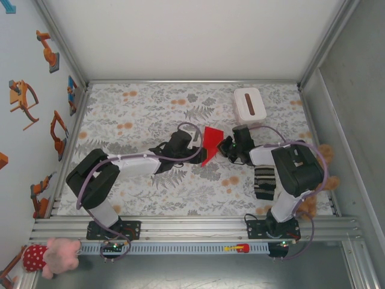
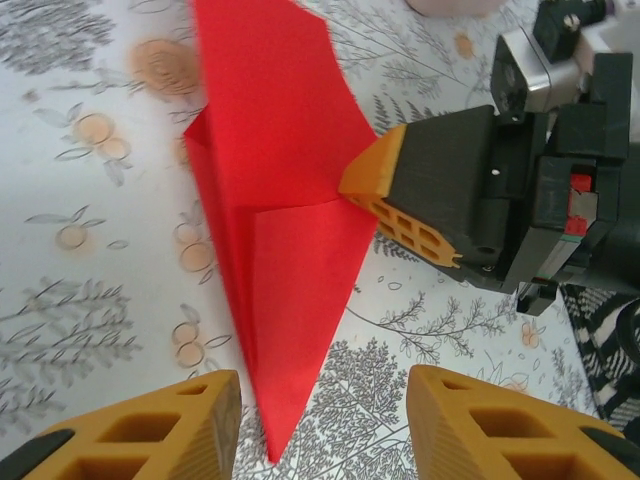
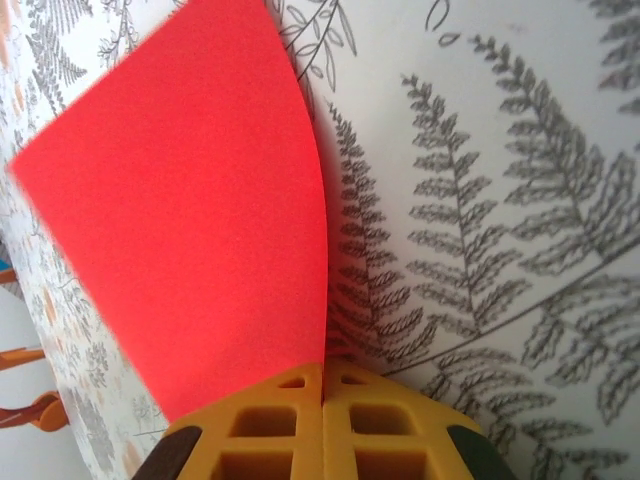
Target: Fold a paper plane with a square sheet of paper (pick it up from the middle)
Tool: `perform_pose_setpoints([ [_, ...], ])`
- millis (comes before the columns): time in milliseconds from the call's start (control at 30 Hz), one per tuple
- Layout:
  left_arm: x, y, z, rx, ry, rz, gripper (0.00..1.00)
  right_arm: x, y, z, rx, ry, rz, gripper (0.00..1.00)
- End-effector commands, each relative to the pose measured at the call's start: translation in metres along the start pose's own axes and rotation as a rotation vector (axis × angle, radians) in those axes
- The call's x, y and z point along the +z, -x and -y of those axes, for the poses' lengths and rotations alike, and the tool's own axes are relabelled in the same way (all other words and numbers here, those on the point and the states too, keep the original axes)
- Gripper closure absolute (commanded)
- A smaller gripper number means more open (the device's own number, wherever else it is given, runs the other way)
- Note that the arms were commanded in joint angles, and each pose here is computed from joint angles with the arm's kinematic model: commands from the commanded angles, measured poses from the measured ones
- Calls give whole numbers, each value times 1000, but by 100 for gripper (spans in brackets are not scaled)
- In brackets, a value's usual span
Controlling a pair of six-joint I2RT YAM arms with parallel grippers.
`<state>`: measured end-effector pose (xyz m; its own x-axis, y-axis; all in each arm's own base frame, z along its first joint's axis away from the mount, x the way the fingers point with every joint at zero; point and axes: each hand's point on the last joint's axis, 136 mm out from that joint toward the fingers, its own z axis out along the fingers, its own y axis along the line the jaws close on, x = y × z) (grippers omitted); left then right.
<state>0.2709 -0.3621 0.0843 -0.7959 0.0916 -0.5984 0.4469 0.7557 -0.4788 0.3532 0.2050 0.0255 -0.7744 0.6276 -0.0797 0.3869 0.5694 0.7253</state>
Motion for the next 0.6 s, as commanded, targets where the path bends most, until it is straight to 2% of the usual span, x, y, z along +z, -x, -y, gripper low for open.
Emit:
perform_pose_setpoints([
  [0, 7, 0, 7, 165, 8, -10, 51, -14, 4, -9, 50, -2, 67, 100],
  [233, 17, -9, 14, 344, -17, -35, 48, -21, -3, -12, 74, -5, 55, 100],
  [567, 34, -13, 13, 435, -24, -50, 47, -15, -10, -15, 93, -4, 15, 100],
])
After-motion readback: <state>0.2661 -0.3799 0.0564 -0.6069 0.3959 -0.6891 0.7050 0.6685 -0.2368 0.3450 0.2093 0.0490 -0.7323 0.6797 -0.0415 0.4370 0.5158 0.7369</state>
